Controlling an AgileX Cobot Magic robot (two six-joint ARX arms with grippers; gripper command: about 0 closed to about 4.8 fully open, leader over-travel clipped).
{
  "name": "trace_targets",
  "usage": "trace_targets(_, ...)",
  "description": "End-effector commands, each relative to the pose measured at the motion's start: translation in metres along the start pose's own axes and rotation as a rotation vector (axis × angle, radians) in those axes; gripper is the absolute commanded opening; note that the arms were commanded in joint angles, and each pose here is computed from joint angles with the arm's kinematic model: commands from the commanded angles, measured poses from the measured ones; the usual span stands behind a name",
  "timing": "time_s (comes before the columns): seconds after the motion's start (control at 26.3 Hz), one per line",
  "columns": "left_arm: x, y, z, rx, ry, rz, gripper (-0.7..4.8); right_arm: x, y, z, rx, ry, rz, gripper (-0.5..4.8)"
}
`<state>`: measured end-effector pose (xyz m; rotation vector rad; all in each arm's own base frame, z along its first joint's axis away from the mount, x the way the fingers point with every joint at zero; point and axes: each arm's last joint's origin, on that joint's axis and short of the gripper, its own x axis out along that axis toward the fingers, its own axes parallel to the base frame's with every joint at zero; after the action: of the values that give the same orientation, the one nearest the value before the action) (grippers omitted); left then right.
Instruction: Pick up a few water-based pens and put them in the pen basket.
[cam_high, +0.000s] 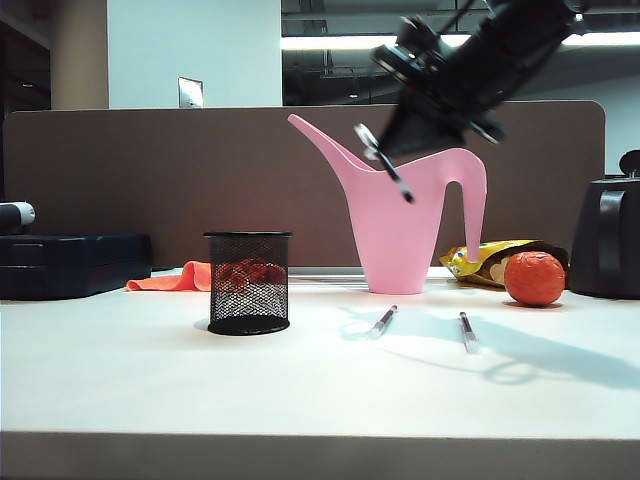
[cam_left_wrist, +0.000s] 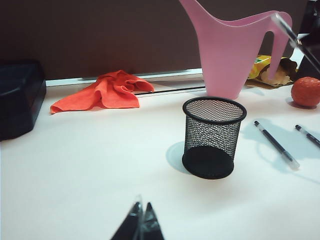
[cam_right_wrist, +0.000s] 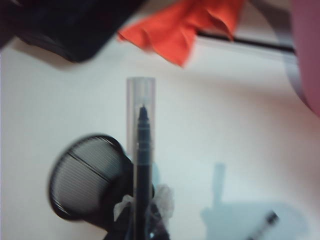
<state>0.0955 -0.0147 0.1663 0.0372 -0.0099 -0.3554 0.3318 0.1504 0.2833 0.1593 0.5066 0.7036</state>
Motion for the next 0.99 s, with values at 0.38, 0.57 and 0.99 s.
trace_targets(0.38,0.0,0.0,0.001,0.01,-0.008,-0.004,-0.05,0.024,0.037,0.014,-0.138,-0.263,0.2,-0.06)
trace_targets(0.57,0.0,0.0,0.001,0.01,-0.008,-0.004,-0.05,0.048,0.047,0.003,-0.165,-0.307,0.265,-0.06)
trace_targets(0.99,0.0,0.0,0.001,0.01,-0.008,-0.004,-0.05,0.09,0.043,-0.022,-0.155,-0.435,0.33,-0.06)
